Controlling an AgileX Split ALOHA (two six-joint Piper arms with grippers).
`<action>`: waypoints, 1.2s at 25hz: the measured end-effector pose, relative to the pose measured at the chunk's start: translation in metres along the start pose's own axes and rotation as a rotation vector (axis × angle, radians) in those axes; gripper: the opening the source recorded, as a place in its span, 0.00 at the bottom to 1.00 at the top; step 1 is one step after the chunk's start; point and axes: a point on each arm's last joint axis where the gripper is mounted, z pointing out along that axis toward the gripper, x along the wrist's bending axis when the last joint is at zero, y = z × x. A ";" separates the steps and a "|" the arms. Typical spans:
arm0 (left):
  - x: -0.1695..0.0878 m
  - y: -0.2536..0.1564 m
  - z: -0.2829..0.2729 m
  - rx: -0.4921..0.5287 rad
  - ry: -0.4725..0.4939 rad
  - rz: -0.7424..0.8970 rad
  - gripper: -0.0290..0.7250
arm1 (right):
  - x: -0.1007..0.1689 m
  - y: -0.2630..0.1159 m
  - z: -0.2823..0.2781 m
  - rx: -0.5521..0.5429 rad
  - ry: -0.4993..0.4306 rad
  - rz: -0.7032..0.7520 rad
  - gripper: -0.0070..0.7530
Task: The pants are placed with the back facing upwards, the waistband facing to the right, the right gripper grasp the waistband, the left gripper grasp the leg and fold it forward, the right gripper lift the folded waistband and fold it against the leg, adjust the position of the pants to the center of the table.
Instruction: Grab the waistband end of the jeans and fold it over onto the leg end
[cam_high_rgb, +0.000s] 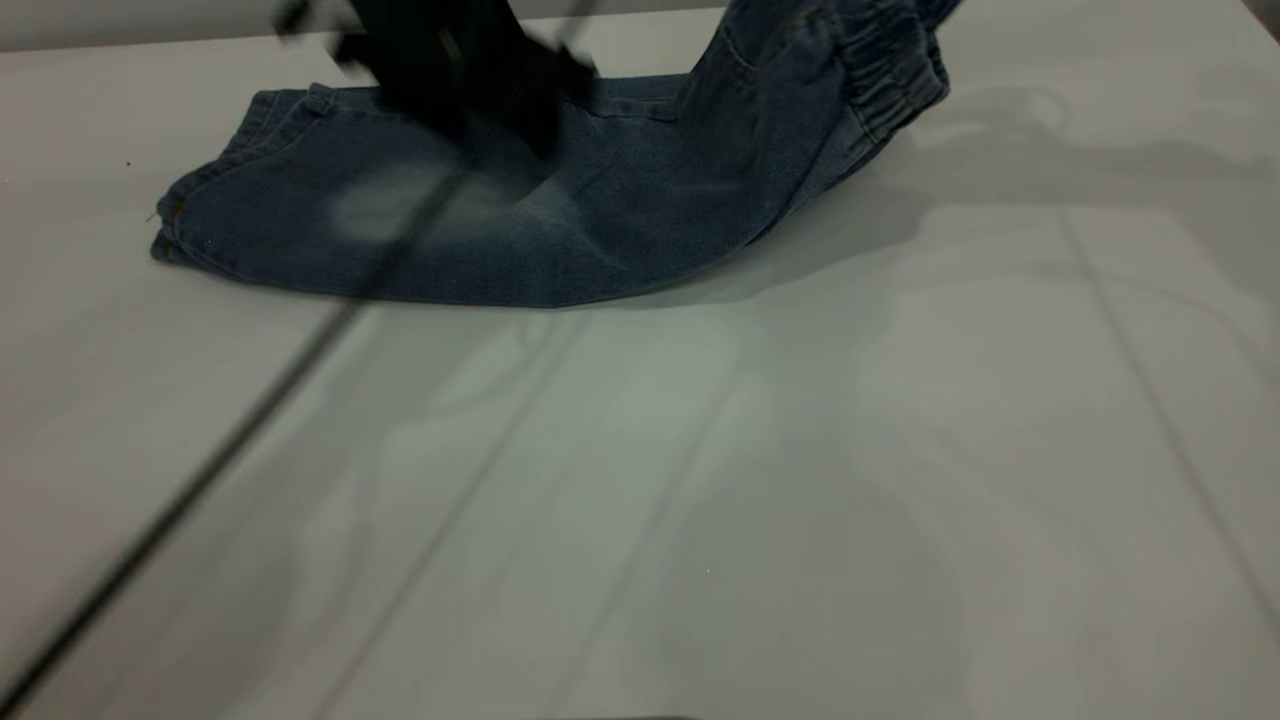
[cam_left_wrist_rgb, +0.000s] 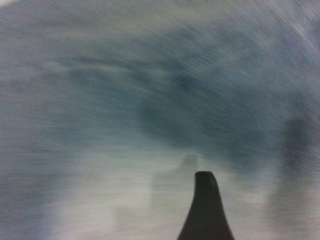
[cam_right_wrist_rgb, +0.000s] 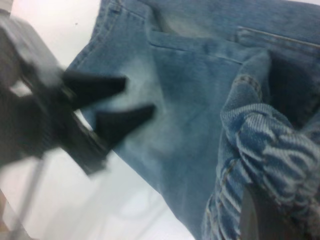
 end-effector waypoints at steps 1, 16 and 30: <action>0.010 0.010 -0.009 0.011 0.032 -0.008 0.71 | 0.004 0.002 0.002 0.002 -0.003 -0.010 0.07; 0.121 -0.016 0.006 0.290 0.256 -0.155 0.71 | 0.089 0.028 0.030 -0.005 0.018 -0.188 0.07; 0.112 -0.014 0.020 0.335 0.250 -0.108 0.71 | 0.156 0.016 0.085 -0.101 0.015 -0.278 0.07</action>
